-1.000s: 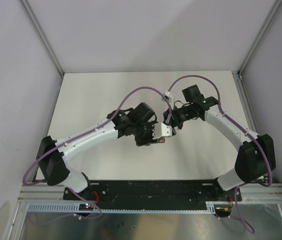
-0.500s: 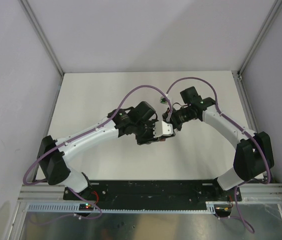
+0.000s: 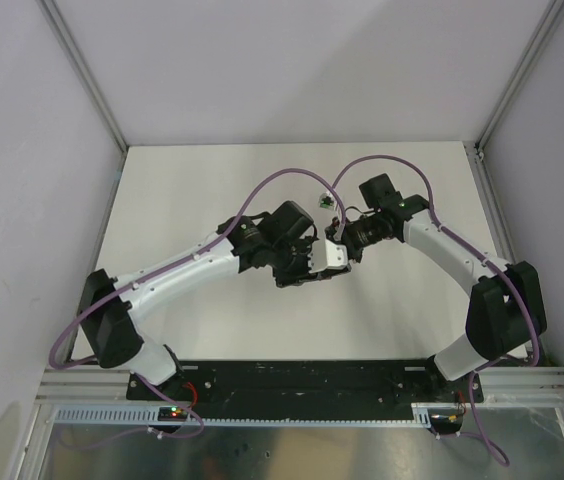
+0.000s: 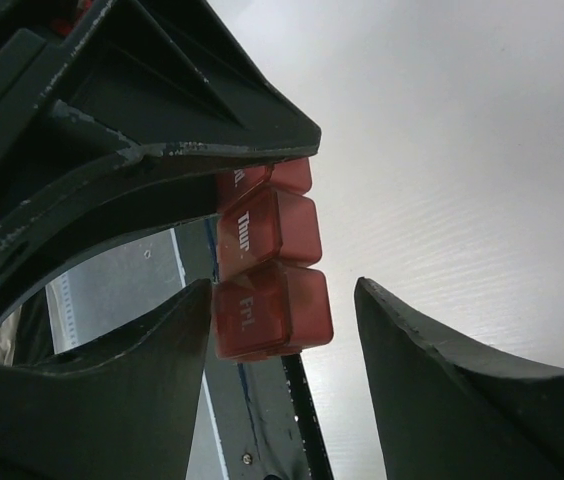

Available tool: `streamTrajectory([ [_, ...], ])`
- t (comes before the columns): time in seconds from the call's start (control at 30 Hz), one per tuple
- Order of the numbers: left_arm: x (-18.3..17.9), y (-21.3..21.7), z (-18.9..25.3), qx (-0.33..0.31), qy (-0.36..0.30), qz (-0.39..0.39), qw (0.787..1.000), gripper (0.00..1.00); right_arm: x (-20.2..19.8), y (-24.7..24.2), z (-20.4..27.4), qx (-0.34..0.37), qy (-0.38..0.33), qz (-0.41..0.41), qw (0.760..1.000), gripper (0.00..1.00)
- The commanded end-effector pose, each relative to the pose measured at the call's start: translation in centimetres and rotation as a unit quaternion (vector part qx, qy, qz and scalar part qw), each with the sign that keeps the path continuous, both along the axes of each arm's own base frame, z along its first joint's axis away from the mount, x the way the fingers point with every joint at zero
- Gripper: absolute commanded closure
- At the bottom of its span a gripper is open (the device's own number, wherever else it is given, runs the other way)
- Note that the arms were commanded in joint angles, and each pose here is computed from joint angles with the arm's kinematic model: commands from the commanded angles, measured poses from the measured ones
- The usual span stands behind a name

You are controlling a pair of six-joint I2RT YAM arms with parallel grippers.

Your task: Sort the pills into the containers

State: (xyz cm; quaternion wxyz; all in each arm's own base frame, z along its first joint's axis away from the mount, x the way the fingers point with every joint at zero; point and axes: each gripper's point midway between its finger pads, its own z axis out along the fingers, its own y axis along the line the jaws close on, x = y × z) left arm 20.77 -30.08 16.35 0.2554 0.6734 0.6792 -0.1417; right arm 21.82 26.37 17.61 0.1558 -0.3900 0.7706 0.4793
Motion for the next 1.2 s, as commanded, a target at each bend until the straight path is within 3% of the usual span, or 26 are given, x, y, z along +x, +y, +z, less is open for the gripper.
streamTrajectory([
  [0.0,0.8,-0.9,1.6,-0.018,-0.016,0.014,1.0,1.0,-0.7,0.3,0.0,0.012,0.014,0.02,1.0,0.38],
  [0.43,1.0,-1.1,0.9,-0.01,-0.01,0.019,1.0,1.0,-1.2,0.4,0.1,0.023,0.027,0.029,0.999,0.69],
  [0.5,1.0,-1.1,0.8,-0.009,-0.009,0.019,1.0,1.0,-1.2,0.4,0.1,0.023,0.027,0.029,0.999,0.65],
  [0.73,1.0,-0.9,0.9,-0.008,-0.012,0.018,1.0,1.0,-0.5,0.0,0.8,0.028,0.025,0.012,0.999,0.19],
  [0.8,0.9,-0.8,0.9,-0.009,-0.011,0.018,1.0,1.0,-0.1,-0.3,1.3,0.033,0.022,0.003,0.999,0.12],
  [0.97,0.7,-0.9,1.1,-0.013,-0.01,0.017,1.0,1.0,0.4,-0.7,2.0,0.04,0.015,-0.009,0.999,0.09],
  [1.17,0.8,-1.2,1.6,-0.02,-0.01,0.018,1.0,1.0,0.4,-0.5,1.7,0.041,0.028,-0.008,0.999,0.14],
])
